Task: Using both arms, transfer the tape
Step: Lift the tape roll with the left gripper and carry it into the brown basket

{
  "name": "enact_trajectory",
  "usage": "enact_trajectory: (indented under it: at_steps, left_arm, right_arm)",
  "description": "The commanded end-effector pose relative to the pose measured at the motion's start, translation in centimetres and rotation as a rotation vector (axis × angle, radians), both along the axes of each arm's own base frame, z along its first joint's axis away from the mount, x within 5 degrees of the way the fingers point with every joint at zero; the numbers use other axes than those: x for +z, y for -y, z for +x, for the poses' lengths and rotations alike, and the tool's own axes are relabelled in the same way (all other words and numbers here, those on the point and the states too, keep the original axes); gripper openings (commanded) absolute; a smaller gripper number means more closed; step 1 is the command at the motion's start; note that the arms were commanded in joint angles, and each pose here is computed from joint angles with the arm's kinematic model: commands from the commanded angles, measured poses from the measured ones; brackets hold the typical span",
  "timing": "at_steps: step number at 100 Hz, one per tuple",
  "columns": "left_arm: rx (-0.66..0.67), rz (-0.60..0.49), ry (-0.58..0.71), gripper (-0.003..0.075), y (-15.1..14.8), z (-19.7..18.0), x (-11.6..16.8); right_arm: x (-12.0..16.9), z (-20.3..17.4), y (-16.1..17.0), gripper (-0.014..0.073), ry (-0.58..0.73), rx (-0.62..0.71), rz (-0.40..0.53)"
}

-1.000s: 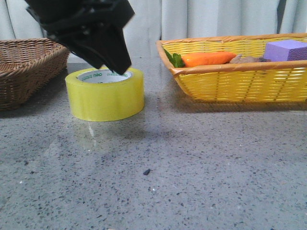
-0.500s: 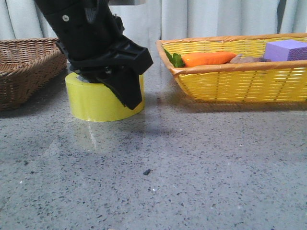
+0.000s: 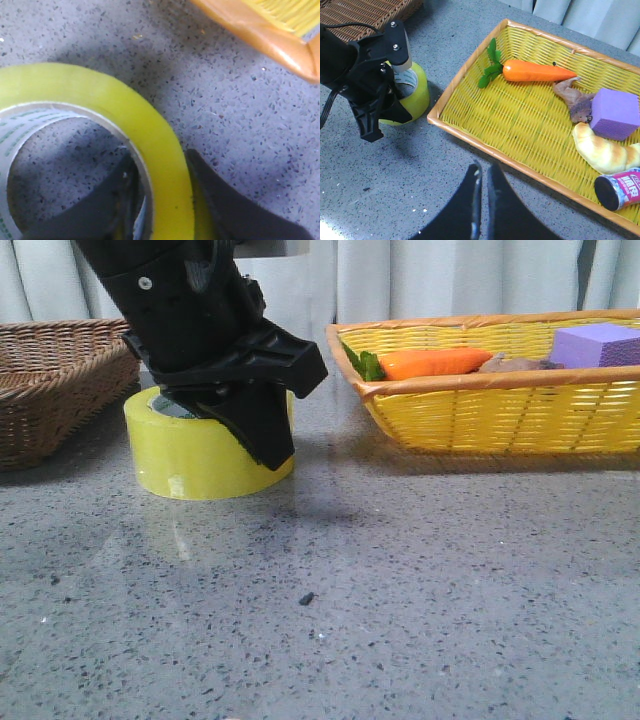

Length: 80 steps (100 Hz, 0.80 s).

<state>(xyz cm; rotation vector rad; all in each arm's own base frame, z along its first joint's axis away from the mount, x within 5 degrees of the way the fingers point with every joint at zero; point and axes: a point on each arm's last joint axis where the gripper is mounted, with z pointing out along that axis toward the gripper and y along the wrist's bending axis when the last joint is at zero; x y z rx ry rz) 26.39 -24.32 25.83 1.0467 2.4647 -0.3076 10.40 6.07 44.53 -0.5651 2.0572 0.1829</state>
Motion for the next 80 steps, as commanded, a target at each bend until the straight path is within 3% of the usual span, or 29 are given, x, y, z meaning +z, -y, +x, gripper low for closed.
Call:
enact_trajectory:
  at_steps: [1, 22, 44, 61, 80]
  left_arm:
    - [-0.008, -0.052, 0.069, 0.0004, 0.2, 0.0, 3.0]
    - [-0.029, -0.012, 0.114, -0.0003, 0.2, 0.5, 6.9]
    - [-0.007, -0.042, 0.262, -0.0003, -1.1, 1.0, 12.3]
    - [0.119, -0.072, 0.329, -0.0003, -5.8, 1.8, 15.6]
    - [0.297, -0.042, 0.328, -0.0003, -12.0, 2.2, 17.4]
  right_arm:
    - [1.1, 0.0, 0.3, -0.0074, 0.078, -0.008, 0.026]
    - [1.1, 0.0, 0.3, -0.0074, 0.073, -0.009, 0.023]
    - [1.1, 0.0, 0.3, -0.0074, 0.073, -0.009, 0.023]
    - [1.1, 0.0, 0.3, -0.0074, 0.077, -0.008, 0.025]
    - [1.1, 0.0, 0.3, -0.0074, 0.078, -0.008, 0.026]
